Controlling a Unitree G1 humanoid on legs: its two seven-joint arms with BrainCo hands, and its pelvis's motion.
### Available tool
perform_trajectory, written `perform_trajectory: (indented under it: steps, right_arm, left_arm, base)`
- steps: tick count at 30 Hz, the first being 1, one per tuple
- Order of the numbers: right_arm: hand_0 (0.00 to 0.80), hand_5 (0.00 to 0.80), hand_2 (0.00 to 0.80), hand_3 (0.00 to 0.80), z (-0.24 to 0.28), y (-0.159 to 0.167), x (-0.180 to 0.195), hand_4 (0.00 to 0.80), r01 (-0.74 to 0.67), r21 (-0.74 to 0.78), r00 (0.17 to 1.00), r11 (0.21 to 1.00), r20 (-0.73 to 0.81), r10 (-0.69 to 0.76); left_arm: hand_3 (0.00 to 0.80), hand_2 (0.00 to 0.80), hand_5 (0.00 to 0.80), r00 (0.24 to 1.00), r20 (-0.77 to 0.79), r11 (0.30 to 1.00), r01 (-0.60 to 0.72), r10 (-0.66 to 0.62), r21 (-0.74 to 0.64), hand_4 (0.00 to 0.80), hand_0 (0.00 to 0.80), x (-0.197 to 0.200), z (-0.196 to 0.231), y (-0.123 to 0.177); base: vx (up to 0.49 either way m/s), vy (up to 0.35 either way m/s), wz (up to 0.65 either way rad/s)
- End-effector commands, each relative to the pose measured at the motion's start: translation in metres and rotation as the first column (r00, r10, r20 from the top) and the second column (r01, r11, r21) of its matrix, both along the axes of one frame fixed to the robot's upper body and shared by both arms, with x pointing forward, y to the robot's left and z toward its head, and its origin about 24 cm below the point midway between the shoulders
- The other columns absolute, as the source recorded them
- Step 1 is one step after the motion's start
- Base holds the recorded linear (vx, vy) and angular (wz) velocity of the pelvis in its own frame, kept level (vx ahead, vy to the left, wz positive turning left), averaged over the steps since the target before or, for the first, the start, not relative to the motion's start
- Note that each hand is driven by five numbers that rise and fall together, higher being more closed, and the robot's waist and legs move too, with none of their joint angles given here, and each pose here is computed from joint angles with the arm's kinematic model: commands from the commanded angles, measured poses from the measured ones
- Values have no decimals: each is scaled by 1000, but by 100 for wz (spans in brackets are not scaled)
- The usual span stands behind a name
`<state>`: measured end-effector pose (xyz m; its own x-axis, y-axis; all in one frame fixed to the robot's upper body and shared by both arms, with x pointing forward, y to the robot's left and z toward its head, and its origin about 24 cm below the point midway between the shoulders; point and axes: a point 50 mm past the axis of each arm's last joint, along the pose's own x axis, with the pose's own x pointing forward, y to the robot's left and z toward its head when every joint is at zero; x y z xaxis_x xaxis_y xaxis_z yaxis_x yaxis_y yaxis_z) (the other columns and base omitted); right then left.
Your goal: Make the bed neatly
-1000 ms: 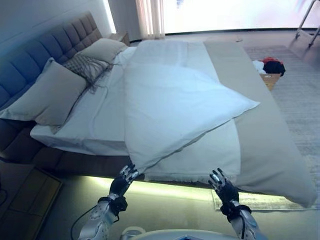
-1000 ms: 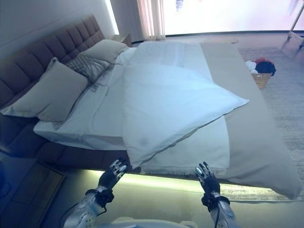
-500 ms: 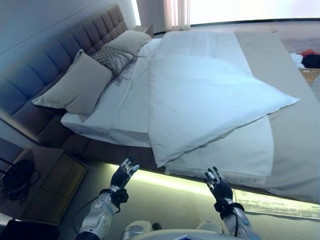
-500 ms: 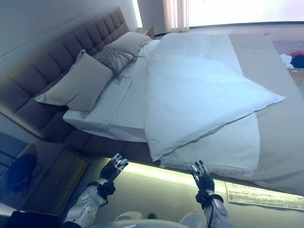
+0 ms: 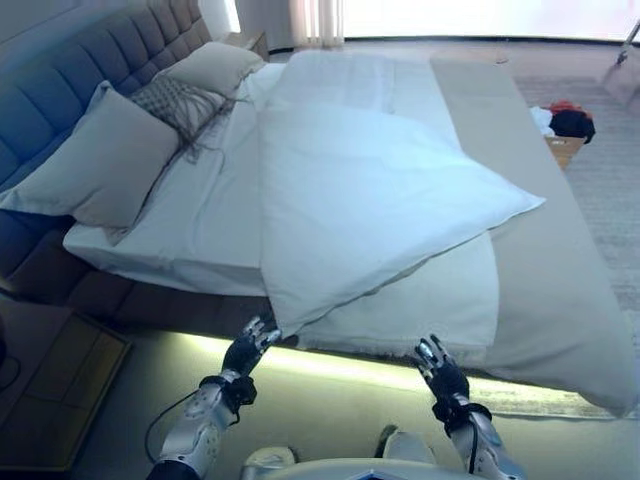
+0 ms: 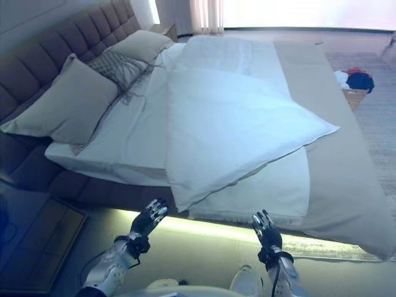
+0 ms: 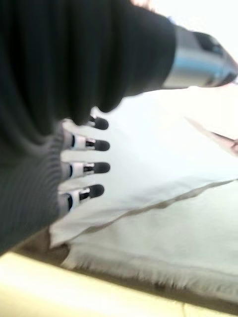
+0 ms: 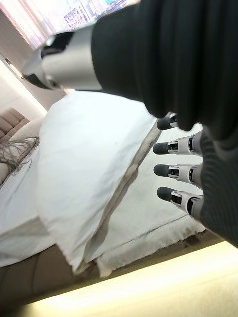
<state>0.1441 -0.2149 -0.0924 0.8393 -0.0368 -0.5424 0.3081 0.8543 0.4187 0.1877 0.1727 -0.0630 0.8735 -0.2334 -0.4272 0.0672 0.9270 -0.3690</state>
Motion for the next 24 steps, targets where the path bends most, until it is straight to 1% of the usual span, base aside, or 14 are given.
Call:
perform_trajectory:
  steps: [1,2,4,7,10,12,15,18,24]
  right_arm:
    - [0,0,0,0,10,10,16,0,7,60,995,998,103,-13]
    - [0,0,0,0,12,9,15,0,-8,69,992,998,122,-1]
    - [0,0,0,0,14,4,16,0,-30,38,991,999,131,25]
    - [0,0,0,0,18,-7,20,0,-26,5,991,1000,130,25]
    - [0,0,0,0,23,-15,22,0,-21,12,988,1000,153,19]
    - [0,0,0,0,26,-15,26,0,-18,20,983,1000,181,14]
    - [0,0,0,0,30,-11,31,0,37,47,983,998,180,-45]
    - [0,0,0,0,29,-11,27,0,76,64,983,995,161,-86]
    - [0,0,0,0,24,-10,13,0,59,50,989,997,134,-66]
  left_arm:
    - [0,0,0,993,117,1000,-21,21,-1,0,0,8,21,16]
    - [0,0,0,991,130,1000,-13,13,-1,0,0,7,23,16]
    - [0,0,0,988,154,1000,-19,20,-11,0,0,7,26,13]
    - [0,0,0,984,172,999,-29,35,-37,0,0,10,29,4]
    - [0,0,0,983,184,998,-14,24,-54,0,0,7,29,-3]
    - [0,0,0,980,199,998,-9,21,-60,0,0,6,30,-2]
    - [0,0,0,981,193,998,-13,23,-54,0,0,5,29,3]
    - [0,0,0,984,176,999,4,5,-48,0,0,3,26,2]
    - [0,0,0,991,134,999,4,3,-53,0,0,-5,16,2]
  base:
    - [214,-313,19]
    - [192,-336,20]
    - [192,-324,14]
    - [156,-281,-1]
    - [82,-231,-15]
    - [114,-130,-18]
    - [215,16,-17]
    - [311,100,-1]
    - [288,91,-6]
